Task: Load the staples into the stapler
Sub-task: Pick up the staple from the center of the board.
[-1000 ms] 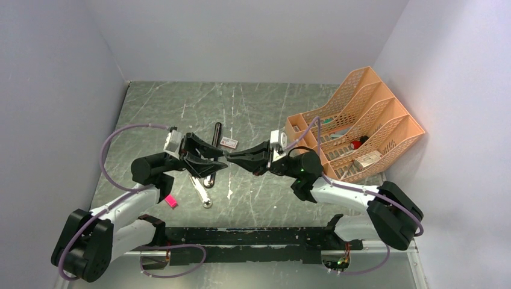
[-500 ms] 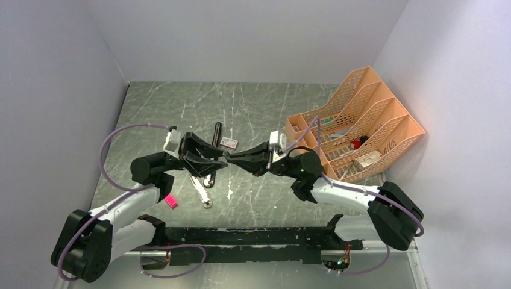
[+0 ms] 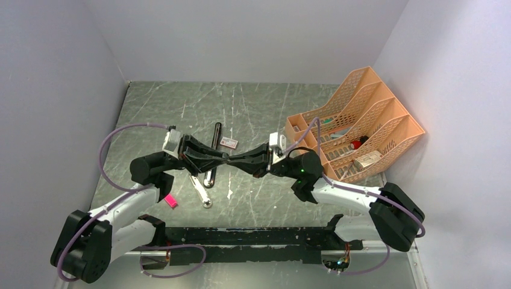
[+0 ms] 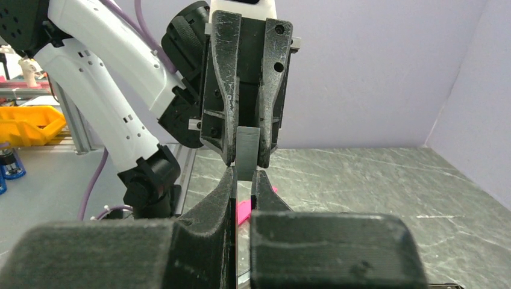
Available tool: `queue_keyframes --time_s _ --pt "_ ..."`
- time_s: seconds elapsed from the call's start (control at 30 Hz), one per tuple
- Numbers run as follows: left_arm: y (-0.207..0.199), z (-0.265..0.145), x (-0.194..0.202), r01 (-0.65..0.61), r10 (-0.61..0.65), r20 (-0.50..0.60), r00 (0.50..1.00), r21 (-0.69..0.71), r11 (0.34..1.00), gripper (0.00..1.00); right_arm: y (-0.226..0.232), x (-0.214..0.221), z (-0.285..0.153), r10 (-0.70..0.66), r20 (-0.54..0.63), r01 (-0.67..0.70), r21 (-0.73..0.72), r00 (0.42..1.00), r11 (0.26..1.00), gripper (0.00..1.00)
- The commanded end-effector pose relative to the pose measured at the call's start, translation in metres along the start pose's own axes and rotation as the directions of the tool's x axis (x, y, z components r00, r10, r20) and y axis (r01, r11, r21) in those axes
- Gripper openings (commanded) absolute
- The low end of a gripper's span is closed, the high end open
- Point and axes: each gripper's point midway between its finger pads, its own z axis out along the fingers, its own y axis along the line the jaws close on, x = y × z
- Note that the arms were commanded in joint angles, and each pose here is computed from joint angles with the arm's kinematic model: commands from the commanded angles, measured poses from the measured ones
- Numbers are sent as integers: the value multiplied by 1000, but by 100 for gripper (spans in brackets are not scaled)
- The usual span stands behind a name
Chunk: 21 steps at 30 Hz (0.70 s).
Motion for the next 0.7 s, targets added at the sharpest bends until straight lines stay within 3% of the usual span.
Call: queue_keyframes --time_s 0.0,0.1,0.23,0.43,0.6,0.67 --pt "-49 4 -45 -360 334 166 928 163 919 17 -6 -2 -2 -26 4 26 27 1000 999 0" --pt "-50 5 -45 -359 333 164 929 167 918 7 -6 -3 -3 -30 4 30 32 1000 999 3" --pt "-51 5 -45 -349 325 152 933 181 919 7 -11 -11 -6 -55 21 53 74 998 996 30" --pt "-47 10 -45 -335 319 105 942 211 918 7 -19 -36 -24 -112 44 102 197 993 975 50" --pt "-10 22 -36 -346 369 -92 925 199 917 7 -48 -67 -68 -195 61 144 476 979 868 51" --pt "23 21 -11 -306 325 -274 905 111 946 7 -57 -80 -88 -233 57 161 566 971 809 52"
